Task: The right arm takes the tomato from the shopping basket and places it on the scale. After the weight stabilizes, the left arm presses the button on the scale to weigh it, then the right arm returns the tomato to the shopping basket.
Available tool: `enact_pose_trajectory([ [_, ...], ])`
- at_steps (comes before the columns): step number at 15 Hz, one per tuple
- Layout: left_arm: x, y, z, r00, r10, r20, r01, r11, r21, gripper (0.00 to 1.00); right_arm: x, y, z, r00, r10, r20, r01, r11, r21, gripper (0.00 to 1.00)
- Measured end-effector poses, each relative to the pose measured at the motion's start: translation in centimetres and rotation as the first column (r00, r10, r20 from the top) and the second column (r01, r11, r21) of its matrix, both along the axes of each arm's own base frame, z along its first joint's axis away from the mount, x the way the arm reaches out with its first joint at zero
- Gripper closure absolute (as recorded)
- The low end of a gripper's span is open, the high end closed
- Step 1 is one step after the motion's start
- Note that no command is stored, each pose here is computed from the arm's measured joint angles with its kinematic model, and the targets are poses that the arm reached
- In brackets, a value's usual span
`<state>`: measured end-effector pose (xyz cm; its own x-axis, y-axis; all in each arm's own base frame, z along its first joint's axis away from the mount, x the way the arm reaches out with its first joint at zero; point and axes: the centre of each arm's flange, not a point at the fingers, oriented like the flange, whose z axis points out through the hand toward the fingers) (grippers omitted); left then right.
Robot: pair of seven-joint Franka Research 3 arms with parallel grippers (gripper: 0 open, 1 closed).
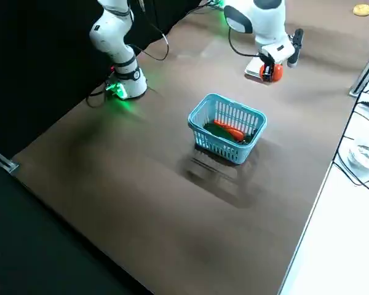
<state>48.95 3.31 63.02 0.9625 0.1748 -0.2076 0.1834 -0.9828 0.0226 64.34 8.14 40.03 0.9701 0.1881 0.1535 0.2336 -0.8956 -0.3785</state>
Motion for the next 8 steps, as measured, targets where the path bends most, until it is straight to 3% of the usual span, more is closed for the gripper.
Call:
enact_pose_trajectory([
  [4, 0.0, 0.0, 0.0, 1.000, 0.000, 0.000, 0.000, 1.000, 0.000, 0.00, 0.8, -6.8, 1.7, 0.999, -0.032, 0.020, 0.035, 0.988, -0.154, 0.29],
  [8, 0.0, 0.0, 0.0, 1.000, 0.000, 0.000, 0.000, 1.000, 0.000, 0.00, 0.7, -11.8, 2.0, 0.999, -0.030, 0.018, 0.034, 0.942, -0.334, 0.29],
])
